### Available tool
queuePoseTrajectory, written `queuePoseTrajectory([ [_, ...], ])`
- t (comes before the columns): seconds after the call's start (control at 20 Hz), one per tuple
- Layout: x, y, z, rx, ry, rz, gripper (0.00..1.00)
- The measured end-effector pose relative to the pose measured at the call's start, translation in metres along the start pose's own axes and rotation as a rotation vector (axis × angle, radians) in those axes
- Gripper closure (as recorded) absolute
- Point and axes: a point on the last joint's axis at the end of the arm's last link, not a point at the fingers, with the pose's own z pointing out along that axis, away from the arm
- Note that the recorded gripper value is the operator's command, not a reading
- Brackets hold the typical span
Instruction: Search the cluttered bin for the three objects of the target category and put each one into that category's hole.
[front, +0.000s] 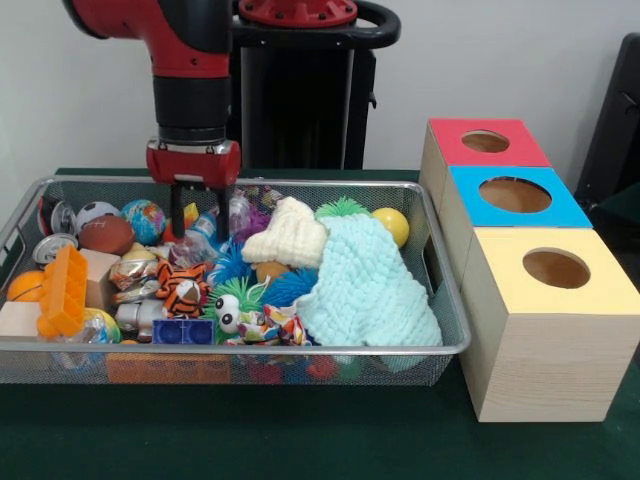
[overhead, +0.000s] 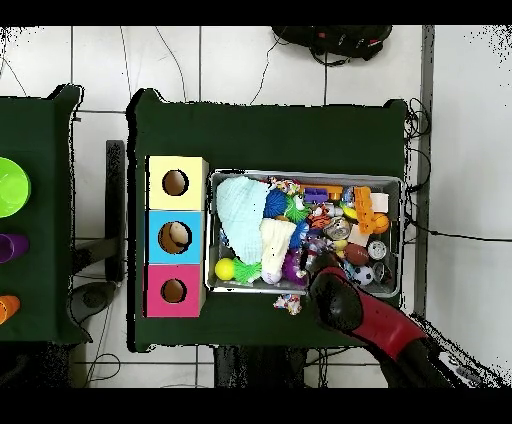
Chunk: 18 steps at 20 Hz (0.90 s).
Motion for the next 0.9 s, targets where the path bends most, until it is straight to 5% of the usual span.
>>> queuePoseTrajectory([
  [0.25, 0.0044, 0.0039, 0.0094, 0.004, -0.073, -0.028, 0.0],
  [0.6, 0.0066, 0.0036, 0.0097, 0.004, -0.09, -0.045, 0.0],
  [0.65, 0.0064, 0.0033, 0.0096, 0.004, -0.091, -0.046, 1.0],
  [0.9, 0.0081, 0.0057, 0.0097, 0.001, -0.087, -0.048, 1.0],
])
